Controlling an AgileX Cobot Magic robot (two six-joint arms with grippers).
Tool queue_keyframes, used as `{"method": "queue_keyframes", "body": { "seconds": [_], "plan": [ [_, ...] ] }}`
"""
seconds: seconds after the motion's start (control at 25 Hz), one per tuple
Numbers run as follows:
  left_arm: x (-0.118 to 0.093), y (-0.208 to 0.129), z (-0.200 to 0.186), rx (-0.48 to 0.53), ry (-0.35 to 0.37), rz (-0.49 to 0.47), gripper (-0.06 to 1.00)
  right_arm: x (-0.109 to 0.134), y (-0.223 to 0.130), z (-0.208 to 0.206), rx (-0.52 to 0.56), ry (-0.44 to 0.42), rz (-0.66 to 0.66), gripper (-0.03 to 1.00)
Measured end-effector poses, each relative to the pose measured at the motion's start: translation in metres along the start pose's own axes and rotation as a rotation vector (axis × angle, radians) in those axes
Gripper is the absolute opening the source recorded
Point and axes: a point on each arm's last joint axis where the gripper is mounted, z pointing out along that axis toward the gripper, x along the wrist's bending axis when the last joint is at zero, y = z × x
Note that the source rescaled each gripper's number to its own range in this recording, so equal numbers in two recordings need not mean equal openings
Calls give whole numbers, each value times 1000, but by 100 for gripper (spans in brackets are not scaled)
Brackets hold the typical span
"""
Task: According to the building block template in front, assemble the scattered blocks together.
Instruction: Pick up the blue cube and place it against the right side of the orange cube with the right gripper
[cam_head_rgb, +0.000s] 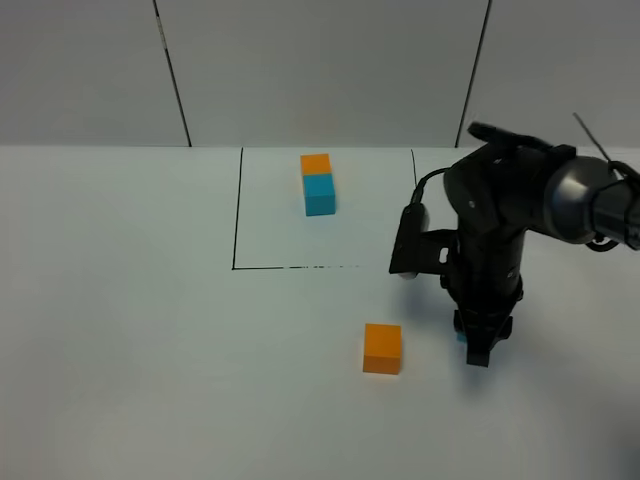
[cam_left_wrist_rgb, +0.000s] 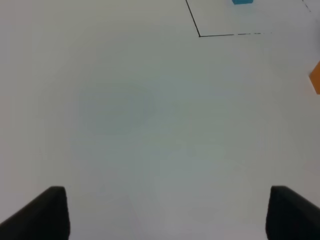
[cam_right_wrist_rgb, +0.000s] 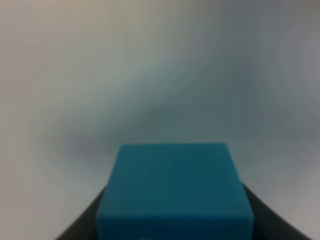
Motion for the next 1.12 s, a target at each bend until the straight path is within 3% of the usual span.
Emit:
{"method": "queue_keyframes", "body": {
  "seconds": [0.32,0.84,1.12],
  "plan": [
    [0,0,0,0,0,0,67,3,20,25,-29,-3,-54,0],
    [0,0,0,0,0,0,67,23,43,30,-73,69,-62,0],
    [0,0,0,0,0,0,67,23,46,35,-75,64,-68,0]
  ]
}}
